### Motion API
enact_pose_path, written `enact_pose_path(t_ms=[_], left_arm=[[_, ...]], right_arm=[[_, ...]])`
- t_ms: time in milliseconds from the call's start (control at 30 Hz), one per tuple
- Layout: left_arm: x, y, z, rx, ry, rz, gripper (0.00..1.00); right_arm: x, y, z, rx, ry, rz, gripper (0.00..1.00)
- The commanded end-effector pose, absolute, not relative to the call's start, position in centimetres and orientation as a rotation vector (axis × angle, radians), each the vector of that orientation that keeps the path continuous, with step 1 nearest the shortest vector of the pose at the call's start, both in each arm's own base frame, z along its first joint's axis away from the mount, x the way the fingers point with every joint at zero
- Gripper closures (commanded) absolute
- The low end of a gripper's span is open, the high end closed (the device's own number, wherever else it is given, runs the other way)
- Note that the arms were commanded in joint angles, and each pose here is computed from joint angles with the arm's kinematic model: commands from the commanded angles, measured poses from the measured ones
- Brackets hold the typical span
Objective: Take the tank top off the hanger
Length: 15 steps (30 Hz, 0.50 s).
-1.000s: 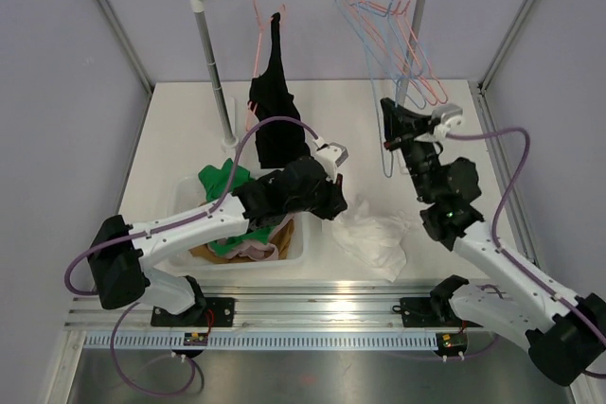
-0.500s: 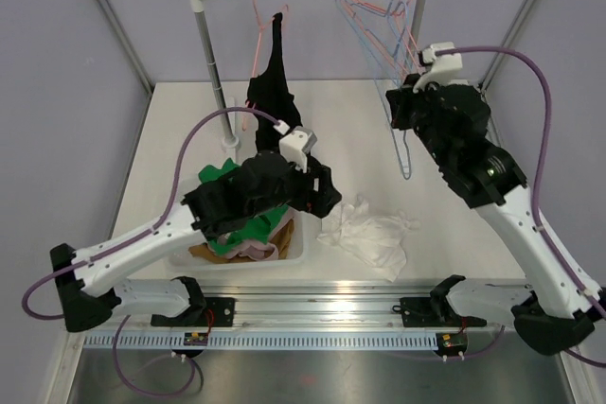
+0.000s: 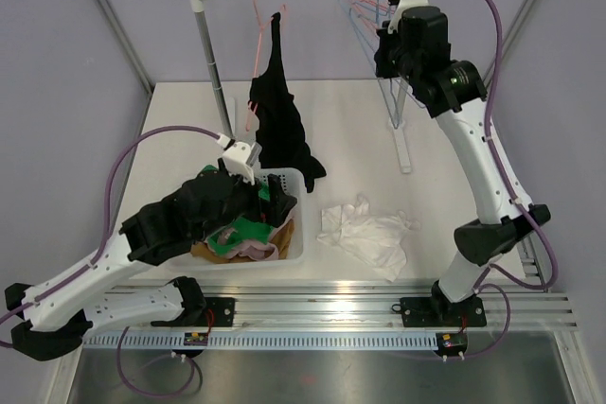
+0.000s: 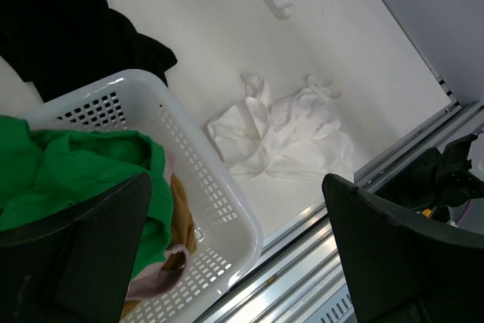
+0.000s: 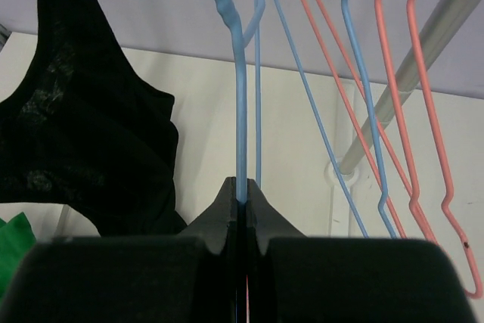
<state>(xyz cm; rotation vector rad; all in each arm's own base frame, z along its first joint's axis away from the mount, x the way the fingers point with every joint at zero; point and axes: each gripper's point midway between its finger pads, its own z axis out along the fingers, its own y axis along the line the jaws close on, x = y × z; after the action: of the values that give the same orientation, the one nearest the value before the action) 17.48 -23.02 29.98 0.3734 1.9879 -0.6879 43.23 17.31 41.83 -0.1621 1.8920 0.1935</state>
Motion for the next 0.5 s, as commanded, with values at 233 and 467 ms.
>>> enact_pose_path(t_ms=[233,467], left_arm=[[17.1,-20.0,28.7,0.329,1.988,-0.608,0.01],[17.0,-21.3,27.8,0.343,1.998,-0.654,0.01]], right_arm=[[48.5,17.0,43.5,-0.188,1.867,0.269,1.0],[47.8,17.5,41.8,-0.154,1.904,0.322,0.83]])
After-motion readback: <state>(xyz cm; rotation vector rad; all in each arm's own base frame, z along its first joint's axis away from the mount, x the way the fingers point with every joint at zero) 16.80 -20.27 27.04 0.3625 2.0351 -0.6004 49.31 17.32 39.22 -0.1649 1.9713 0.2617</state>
